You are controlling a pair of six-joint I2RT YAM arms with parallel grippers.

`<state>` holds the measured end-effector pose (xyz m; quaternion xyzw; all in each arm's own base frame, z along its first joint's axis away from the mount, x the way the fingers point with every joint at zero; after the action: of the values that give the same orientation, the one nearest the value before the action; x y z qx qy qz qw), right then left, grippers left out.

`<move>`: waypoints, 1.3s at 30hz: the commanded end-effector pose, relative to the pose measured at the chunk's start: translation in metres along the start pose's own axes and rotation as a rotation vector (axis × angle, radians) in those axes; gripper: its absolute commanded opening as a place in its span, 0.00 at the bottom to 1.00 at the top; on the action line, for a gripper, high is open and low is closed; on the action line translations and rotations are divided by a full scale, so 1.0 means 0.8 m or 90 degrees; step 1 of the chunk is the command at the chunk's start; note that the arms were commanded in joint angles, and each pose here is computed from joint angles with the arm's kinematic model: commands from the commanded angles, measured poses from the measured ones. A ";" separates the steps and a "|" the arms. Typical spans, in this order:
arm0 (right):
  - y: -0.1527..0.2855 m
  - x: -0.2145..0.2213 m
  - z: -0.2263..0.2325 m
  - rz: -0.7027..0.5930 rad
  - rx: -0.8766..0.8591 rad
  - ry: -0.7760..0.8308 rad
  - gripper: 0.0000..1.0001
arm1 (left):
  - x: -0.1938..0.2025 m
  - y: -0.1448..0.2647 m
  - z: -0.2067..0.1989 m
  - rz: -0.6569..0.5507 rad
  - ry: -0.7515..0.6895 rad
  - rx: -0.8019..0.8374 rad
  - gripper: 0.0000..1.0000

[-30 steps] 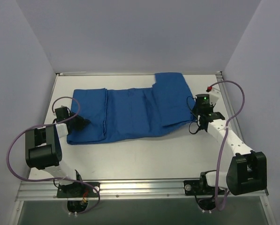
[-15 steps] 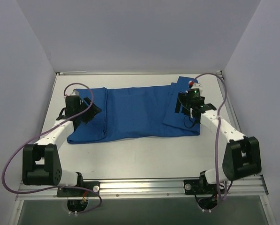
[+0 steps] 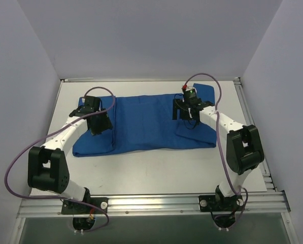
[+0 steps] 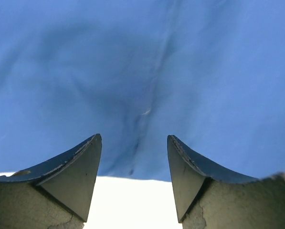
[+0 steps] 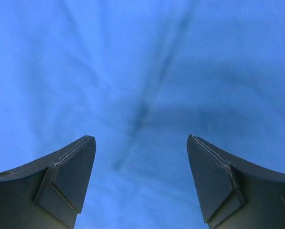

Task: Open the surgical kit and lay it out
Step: Open the surgical kit at the center of the board.

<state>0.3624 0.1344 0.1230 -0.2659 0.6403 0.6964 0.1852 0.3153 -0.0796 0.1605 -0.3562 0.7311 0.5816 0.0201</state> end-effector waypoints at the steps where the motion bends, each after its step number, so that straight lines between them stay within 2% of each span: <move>1: 0.009 -0.009 0.013 0.022 -0.008 -0.024 0.79 | 0.015 0.004 0.008 0.040 -0.049 -0.067 0.66; 2: 0.008 -0.014 0.015 0.025 -0.007 -0.025 0.79 | 0.018 0.002 0.007 0.045 -0.055 -0.076 0.69; 9: -0.006 -0.005 0.012 0.073 0.027 -0.008 0.77 | 0.034 -0.020 0.001 0.061 -0.082 -0.118 0.73; 17: -0.002 -0.002 0.011 0.080 0.031 0.000 0.77 | 0.050 -0.077 0.013 0.088 -0.134 -0.234 0.69; 22: 0.000 -0.002 0.012 0.082 0.023 0.000 0.77 | 0.054 -0.087 0.009 0.082 -0.139 -0.211 0.66; 25: -0.003 0.001 0.014 0.085 0.018 -0.001 0.77 | 0.056 -0.090 0.013 0.090 -0.135 -0.220 0.56; 26: -0.004 0.003 0.014 0.087 0.018 0.000 0.77 | 0.057 -0.091 0.013 0.093 -0.136 -0.224 0.47; 29: -0.005 0.006 0.013 0.093 0.018 0.002 0.76 | 0.049 -0.081 0.011 0.083 -0.135 -0.222 0.35; 30: -0.005 0.005 0.014 0.092 0.017 0.004 0.76 | 0.047 -0.077 0.010 0.079 -0.136 -0.218 0.25; 32: -0.006 0.006 0.014 0.096 0.013 0.008 0.76 | 0.035 -0.064 0.004 0.057 -0.133 -0.203 0.18; 34: -0.008 0.007 0.014 0.102 0.014 0.012 0.76 | 0.024 -0.053 0.002 0.047 -0.129 -0.201 0.04; 39: -0.008 0.005 0.012 0.105 0.016 0.020 0.76 | -0.009 -0.013 0.002 0.017 -0.106 -0.204 0.02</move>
<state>0.3611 0.1436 0.1077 -0.2154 0.6687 0.6995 0.1306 0.3170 -0.0898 0.1035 -0.2447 0.6359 0.7319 -0.0081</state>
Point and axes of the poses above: each gripper's point midway between its finger pads, its own y axis back along the fingers, its own z axis along the line the jaws close on, x = y × z, the point moved 6 cm from there along y, back along the fingers, and after that the axes turned 6 degrees about y, right-handed, at the moved point
